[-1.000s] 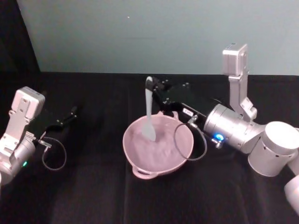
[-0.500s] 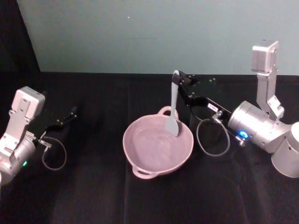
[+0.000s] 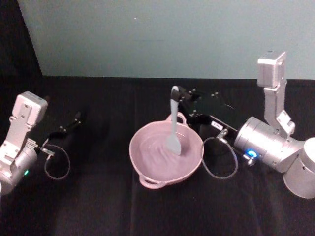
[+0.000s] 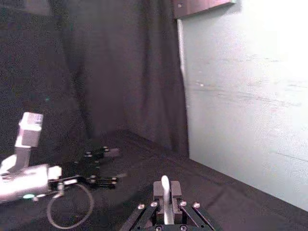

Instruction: Use the one hand to pick up the spoon and stir the clear water in the bowl.

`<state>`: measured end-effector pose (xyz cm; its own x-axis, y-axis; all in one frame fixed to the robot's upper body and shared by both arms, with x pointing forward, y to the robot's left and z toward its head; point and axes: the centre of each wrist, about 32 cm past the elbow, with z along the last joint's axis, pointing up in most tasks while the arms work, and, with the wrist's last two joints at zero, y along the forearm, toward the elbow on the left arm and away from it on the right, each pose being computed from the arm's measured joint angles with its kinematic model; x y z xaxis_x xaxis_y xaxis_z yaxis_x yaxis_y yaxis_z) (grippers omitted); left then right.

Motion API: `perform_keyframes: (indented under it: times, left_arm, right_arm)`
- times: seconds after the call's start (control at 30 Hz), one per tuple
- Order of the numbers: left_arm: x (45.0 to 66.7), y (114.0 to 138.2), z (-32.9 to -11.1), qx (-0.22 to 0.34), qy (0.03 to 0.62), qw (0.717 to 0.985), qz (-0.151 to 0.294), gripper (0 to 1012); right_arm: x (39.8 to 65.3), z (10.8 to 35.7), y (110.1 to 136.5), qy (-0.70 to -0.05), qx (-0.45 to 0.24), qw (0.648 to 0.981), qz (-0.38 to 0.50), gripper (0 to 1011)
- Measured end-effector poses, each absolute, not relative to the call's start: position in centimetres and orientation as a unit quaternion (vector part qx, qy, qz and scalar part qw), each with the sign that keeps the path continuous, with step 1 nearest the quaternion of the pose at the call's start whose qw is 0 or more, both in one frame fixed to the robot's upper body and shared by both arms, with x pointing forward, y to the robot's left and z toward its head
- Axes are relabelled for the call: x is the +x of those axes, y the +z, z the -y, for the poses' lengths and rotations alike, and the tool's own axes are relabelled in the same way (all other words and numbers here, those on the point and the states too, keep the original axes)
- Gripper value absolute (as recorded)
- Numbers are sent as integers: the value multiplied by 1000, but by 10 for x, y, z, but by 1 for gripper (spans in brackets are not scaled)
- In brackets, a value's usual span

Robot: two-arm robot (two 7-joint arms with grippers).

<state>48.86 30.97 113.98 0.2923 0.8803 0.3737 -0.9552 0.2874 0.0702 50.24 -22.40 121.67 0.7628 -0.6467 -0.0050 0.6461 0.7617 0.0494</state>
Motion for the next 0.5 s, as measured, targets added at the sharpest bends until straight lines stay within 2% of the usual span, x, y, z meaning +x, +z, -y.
perform_keyframes:
  times: [0.27,0.5]
  left_arm:
    - [489,1140,-310,141,580,791,132,1011]
    - [489,1140,-310,141,580,791,132,1011]
  right_arm:
    - [500,204,1215,-319,32,947,1,98]
    - [508,194,1213,-316,46,948,-4,98]
